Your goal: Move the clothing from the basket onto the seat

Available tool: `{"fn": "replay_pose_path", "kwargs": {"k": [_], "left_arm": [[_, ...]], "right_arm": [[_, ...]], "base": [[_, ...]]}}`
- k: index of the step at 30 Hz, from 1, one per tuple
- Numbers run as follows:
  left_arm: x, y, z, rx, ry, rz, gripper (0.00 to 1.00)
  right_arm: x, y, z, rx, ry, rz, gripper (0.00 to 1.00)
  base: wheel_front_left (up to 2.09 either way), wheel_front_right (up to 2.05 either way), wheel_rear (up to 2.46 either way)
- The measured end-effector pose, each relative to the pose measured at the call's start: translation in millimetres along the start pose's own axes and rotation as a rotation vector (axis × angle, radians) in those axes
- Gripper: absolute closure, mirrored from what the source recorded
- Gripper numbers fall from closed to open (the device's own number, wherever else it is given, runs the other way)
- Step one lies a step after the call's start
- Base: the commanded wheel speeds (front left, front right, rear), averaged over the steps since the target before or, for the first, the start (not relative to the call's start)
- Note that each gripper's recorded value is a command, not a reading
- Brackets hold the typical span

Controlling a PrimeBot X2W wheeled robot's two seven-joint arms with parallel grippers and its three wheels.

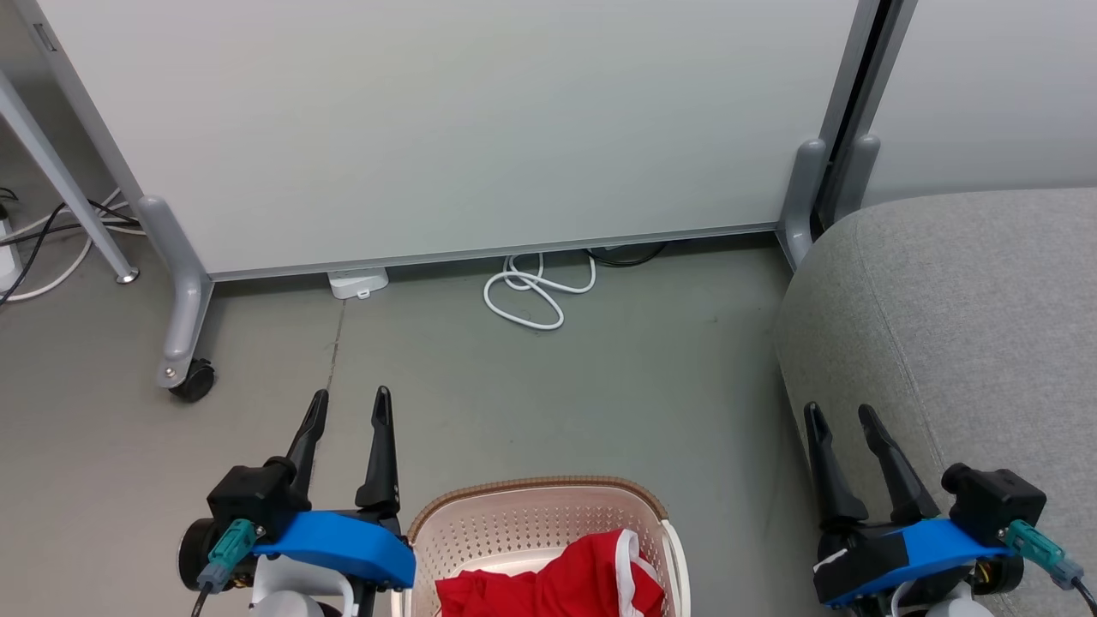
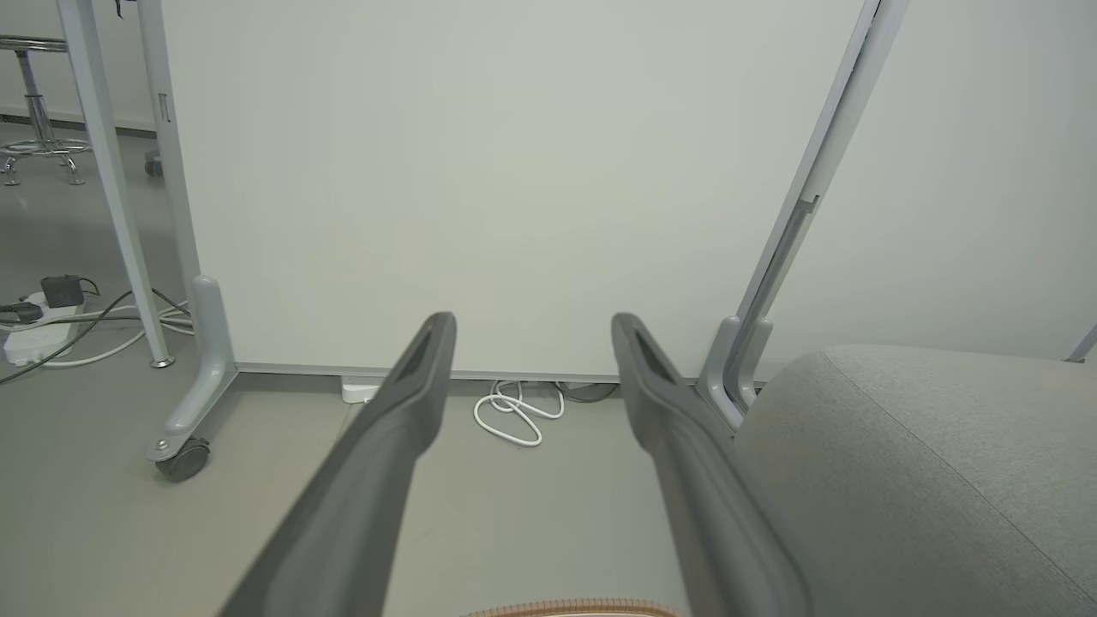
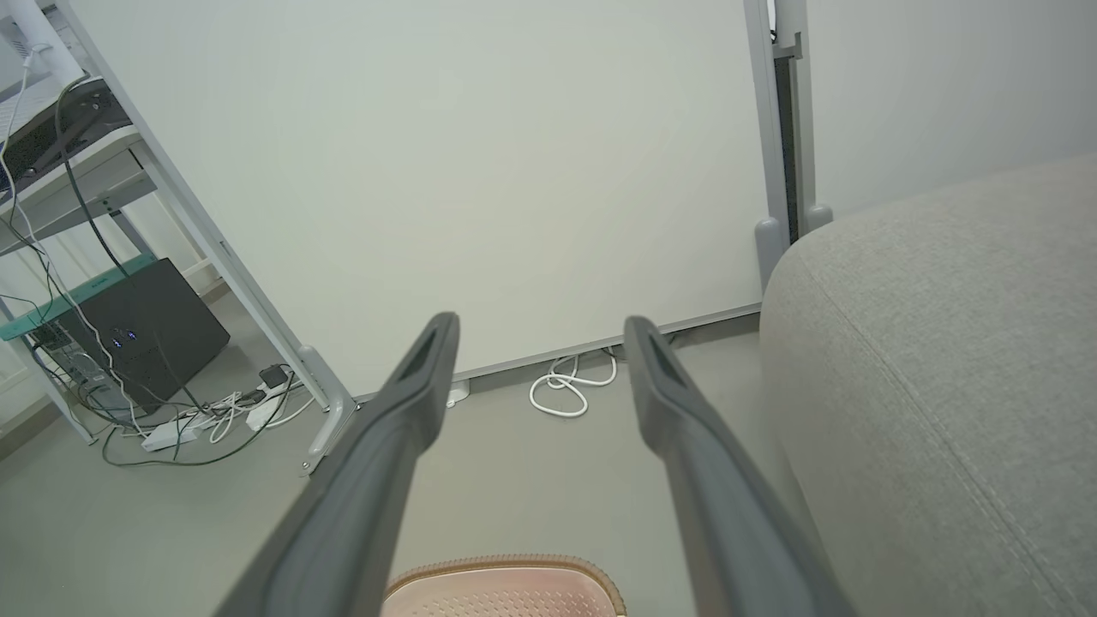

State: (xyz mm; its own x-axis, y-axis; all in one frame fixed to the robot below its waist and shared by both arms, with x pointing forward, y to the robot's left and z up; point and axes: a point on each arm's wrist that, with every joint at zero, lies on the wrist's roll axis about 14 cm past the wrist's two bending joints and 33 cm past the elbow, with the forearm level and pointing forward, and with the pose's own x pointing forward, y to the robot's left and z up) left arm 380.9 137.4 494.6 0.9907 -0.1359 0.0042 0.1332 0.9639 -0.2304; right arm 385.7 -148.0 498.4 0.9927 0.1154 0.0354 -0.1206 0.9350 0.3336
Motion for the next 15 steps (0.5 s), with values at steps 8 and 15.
{"fn": "replay_pose_path", "kwargs": {"k": [8,15], "left_arm": [[-0.1,-2.5,-1.2,0.057,-0.004,-0.015,0.00],[-0.2,-5.3,-1.3,0.103,-0.012,-0.028,0.00]], "right_arm": [[-0.2,-2.4,-1.0,0.002,-0.004,-0.007,0.00],[0.2,-2.5,-2.4,0.021,-0.010,-0.010,0.00]], "base": [[0.00,0.00,0.00],[0.00,0.00,0.00]]}}
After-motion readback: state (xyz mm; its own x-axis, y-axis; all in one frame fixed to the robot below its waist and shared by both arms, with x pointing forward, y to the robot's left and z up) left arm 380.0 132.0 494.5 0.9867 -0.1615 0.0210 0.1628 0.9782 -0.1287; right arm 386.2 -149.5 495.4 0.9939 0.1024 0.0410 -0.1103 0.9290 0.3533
